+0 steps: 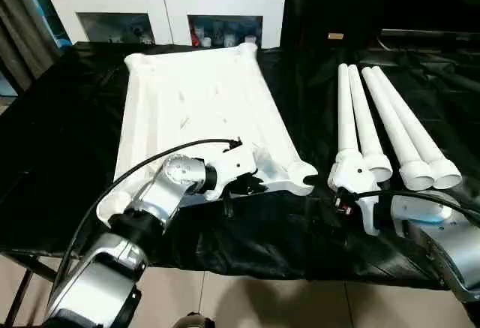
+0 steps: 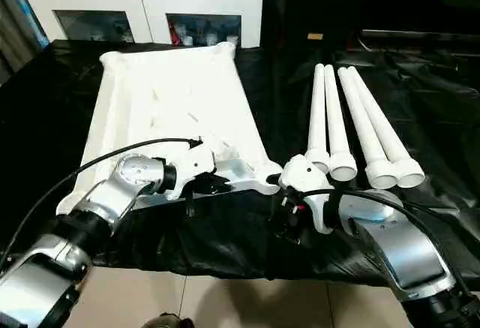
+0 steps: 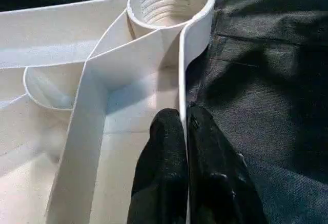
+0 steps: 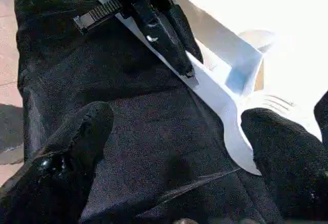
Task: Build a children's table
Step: Move table base
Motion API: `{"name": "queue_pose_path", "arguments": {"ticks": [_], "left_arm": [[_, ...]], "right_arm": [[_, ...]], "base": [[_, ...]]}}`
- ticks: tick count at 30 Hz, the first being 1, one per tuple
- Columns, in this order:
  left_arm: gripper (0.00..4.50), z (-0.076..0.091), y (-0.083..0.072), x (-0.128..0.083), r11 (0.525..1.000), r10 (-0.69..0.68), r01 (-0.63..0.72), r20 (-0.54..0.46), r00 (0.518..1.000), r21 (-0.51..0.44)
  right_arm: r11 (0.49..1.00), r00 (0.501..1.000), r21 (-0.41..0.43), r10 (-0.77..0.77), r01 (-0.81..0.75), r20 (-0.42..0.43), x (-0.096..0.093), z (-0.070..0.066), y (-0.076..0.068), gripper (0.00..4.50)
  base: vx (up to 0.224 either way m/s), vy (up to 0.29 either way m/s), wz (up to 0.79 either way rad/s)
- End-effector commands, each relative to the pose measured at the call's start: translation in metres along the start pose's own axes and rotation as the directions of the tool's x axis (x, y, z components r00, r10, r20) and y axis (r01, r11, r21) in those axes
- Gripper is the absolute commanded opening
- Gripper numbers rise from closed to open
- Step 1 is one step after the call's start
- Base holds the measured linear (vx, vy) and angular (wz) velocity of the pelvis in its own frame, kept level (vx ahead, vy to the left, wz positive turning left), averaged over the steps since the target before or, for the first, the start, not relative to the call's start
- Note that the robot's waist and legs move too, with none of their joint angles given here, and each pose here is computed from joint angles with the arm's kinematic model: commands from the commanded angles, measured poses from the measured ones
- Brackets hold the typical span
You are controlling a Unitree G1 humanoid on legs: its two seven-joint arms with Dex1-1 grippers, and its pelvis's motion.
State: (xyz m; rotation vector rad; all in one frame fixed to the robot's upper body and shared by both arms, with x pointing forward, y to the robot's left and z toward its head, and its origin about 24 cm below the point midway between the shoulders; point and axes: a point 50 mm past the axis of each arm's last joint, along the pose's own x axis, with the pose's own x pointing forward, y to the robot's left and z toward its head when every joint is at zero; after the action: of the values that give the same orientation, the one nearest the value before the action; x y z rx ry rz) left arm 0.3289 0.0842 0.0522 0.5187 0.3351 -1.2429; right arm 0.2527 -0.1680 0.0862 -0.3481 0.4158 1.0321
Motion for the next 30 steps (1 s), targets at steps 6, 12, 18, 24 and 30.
{"name": "queue_pose_path", "arguments": {"ticks": [6,12,18,24,30], "left_arm": [[0.03,0.008,-0.003,-0.006,0.999,0.047,-0.047,-0.001,0.999,0.007],[0.60,0.014,-0.005,-0.009,1.000,0.012,-0.013,0.033,0.999,0.010],[0.83,0.029,0.007,-0.022,0.994,0.096,-0.101,0.118,0.988,0.035],[0.83,0.048,0.017,-0.039,0.980,0.186,-0.197,0.205,0.961,0.031],[1.18,0.055,0.020,-0.044,0.972,0.231,-0.236,0.214,0.949,0.001]], "right_arm": [[0.999,0.999,-0.023,-0.041,0.041,0.008,-0.002,0.004,-0.005,4.50],[0.996,0.995,-0.011,-0.093,0.094,0.037,-0.007,0.007,-0.011,4.50],[0.967,0.960,0.082,-0.250,0.241,0.123,-0.015,0.024,-0.031,4.50],[0.801,0.828,0.308,-0.557,0.514,0.068,-0.013,0.034,-0.078,4.50],[0.598,0.675,0.383,-0.731,0.704,-0.099,-0.003,0.023,-0.110,4.50]], "base": [[0.000,0.000,0.00],[0.000,0.000,0.00],[0.000,0.000,0.00],[0.000,0.000,0.00],[0.000,0.000,0.00]]}}
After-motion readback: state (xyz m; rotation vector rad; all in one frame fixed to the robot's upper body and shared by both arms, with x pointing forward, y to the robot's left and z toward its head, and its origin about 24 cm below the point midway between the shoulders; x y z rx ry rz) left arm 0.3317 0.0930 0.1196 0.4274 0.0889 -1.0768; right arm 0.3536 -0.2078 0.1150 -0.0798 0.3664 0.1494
